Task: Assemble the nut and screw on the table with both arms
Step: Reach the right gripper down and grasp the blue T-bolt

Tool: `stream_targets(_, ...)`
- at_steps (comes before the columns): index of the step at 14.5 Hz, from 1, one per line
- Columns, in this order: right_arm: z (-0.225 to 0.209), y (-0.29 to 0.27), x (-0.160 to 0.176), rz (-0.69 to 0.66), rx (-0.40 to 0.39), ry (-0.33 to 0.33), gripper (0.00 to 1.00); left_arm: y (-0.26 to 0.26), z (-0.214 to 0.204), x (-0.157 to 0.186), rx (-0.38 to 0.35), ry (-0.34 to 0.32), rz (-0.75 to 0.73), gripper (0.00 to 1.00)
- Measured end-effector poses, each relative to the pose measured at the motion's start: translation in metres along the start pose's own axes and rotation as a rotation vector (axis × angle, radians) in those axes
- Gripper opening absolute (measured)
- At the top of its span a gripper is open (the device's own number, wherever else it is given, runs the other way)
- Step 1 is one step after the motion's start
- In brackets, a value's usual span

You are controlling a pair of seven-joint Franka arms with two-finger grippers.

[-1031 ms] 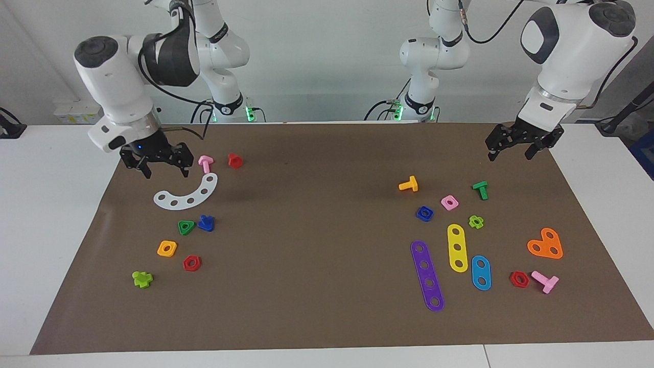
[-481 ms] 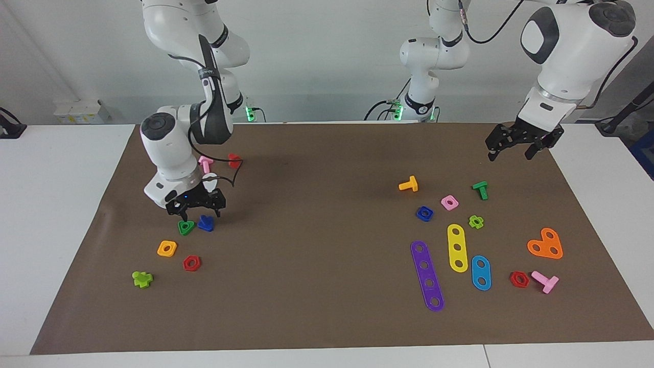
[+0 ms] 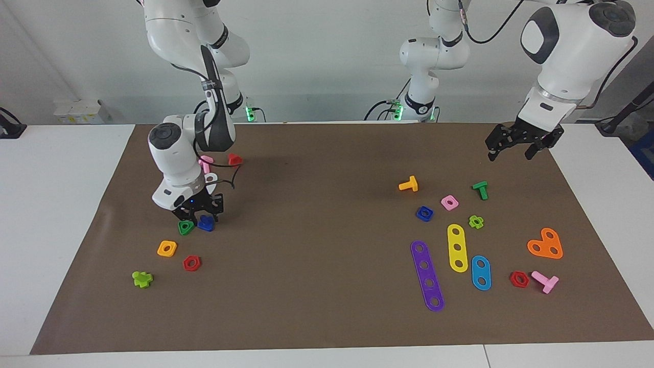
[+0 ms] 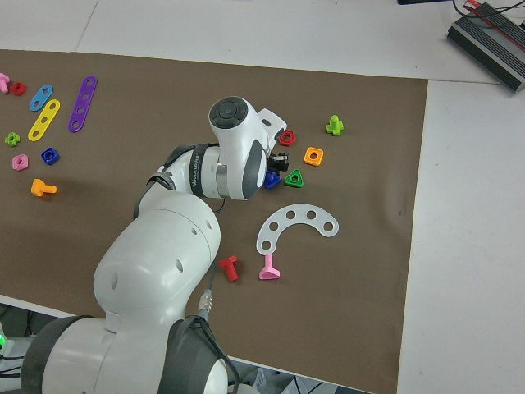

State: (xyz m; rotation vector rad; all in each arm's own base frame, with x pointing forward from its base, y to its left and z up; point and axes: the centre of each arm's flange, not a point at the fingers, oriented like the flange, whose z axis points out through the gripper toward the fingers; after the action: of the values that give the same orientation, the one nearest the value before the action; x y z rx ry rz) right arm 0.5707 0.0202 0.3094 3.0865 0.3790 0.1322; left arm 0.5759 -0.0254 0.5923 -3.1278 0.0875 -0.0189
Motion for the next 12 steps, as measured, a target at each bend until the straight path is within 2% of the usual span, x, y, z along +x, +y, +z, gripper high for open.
stream_targets(3, 0.000, 0.002, 0.000, -0.006, -0.002, 0.008, 0.42, 0.000, 0.000, 0.000, 0.000, -0.001, 0.000, 1.00)
stream_targets(7, 0.002, 0.006, 0.000, 0.001, -0.005, 0.018, 0.41, -0.006, 0.002, 0.000, 0.000, -0.002, -0.012, 1.00)
stream_targets(8, 0.002, 0.007, 0.000, 0.001, -0.005, 0.018, 0.37, -0.009, 0.004, -0.001, 0.000, -0.003, -0.015, 1.00)
stream_targets(10, 0.003, 0.007, 0.000, 0.002, -0.005, 0.017, 0.19, -0.005, 0.016, -0.001, -0.002, -0.011, -0.008, 1.00)
stream_targets(12, 0.003, 0.008, 0.000, 0.004, -0.004, 0.017, 0.19, 0.010, 0.033, 0.002, -0.024, -0.020, 0.012, 1.00)
